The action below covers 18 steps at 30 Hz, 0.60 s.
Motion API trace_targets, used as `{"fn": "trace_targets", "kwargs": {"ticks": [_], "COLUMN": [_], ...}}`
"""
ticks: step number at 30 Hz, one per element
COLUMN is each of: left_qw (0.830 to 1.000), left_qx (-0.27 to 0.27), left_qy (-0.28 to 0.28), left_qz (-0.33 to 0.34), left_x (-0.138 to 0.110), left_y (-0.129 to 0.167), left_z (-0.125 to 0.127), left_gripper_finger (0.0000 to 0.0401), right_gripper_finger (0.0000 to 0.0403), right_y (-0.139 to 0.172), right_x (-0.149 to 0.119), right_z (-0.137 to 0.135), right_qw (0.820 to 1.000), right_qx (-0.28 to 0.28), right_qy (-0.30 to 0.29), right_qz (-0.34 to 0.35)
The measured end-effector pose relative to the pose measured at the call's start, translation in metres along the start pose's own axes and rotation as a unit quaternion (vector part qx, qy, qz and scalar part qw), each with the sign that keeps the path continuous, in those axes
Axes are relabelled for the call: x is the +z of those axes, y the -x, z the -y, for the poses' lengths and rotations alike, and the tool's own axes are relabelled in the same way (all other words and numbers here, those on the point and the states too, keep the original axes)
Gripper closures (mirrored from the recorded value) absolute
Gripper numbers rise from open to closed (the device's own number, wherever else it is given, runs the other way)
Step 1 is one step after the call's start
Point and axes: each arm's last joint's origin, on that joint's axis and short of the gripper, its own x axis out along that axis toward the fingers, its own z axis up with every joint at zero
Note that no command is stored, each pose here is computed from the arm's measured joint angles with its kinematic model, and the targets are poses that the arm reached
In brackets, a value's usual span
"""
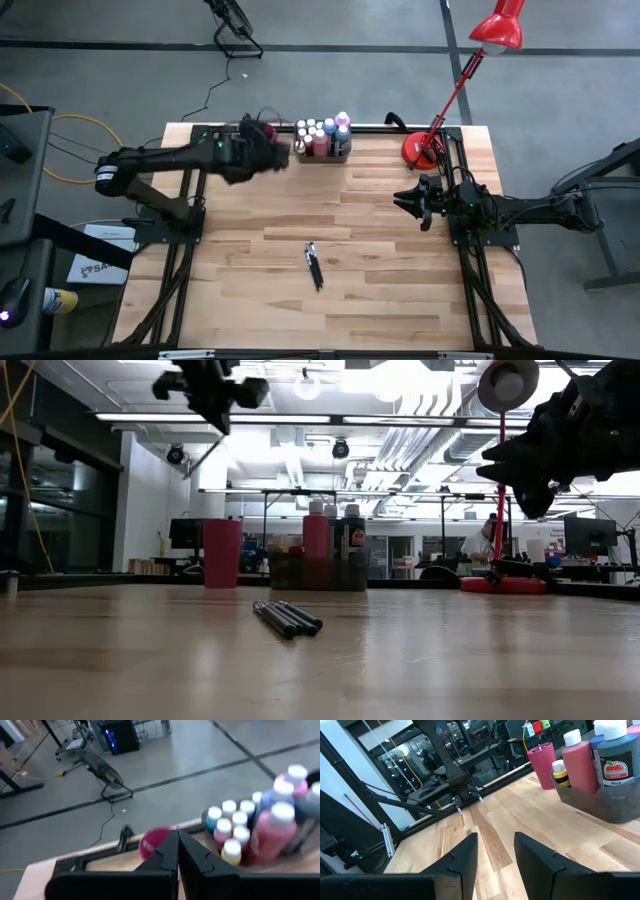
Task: Pick & Place Paint Supplies
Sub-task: Put the black paint brush into the pink cup
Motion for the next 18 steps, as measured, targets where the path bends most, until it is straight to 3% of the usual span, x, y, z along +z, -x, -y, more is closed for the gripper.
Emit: {"fn": "trace_targets", "kwargs": {"ticks": [8,18], "left_qw": [1.0,0.999], "left_qx": [-0.005,-0.006], "left_qy": [0.006,-0.046], "left_qz": [0.03,-0.017], "left_x": [0.036,0.04], "left_y": [-0.052,-0.115], "left_z": [0.007,0.001], "left_gripper_finger": [0.0401,0.0401], "right_gripper_finger": [0.028,0.028], "right_y": [0.0,0.0], "right_x": [0.0,0.0], "right_z": [0.0,0.0], "right_qw": [1.0,1.0], "right_qx": [0.0,0.0], "right_qy": [0.0,0.0], "right_qz": [0.0,0.0]}}
